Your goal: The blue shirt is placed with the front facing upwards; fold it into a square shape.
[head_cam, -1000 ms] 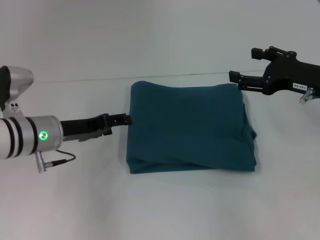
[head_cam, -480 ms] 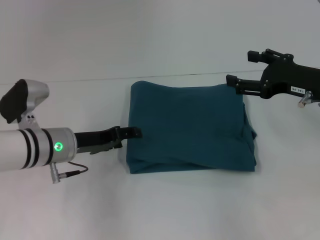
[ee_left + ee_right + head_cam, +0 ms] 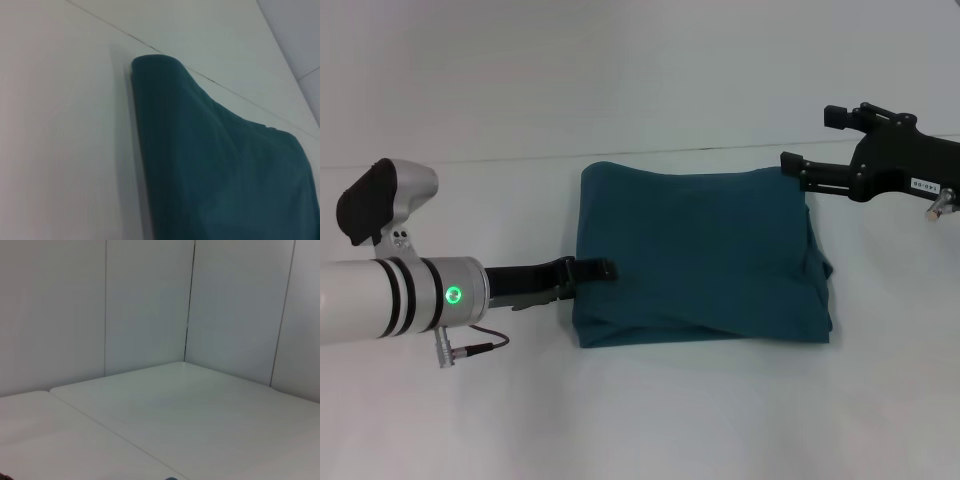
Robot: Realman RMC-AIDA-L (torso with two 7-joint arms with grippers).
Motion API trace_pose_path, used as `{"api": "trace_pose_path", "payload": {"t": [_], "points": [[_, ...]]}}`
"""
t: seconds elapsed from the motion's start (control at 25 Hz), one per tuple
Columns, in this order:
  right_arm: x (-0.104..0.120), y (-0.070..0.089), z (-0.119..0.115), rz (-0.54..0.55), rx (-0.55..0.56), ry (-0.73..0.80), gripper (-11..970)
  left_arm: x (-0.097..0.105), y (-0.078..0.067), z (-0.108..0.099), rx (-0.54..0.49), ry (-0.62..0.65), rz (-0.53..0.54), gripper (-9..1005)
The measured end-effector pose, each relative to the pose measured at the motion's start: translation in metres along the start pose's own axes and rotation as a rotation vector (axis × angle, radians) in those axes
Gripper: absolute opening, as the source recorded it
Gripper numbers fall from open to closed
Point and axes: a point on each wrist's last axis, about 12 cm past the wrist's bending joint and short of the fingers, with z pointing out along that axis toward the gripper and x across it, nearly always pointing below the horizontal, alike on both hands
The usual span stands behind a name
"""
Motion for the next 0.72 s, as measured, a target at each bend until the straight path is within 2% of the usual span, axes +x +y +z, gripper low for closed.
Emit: {"api": "trace_pose_path", "payload": {"t": [0.24,0.72], "points": [[0.0011,0.0002,-0.0012,-0.009,0.001,0.000,940,-0.0001,0.0022,0.0007,-0.016,-0.012,-0.005,797],[0.0016,-0.0007,-0.0017,-0.017,0.009,0.001,940,0.0003,-0.0051,0.0097,-0.027,0.008,0.010,798]]}}
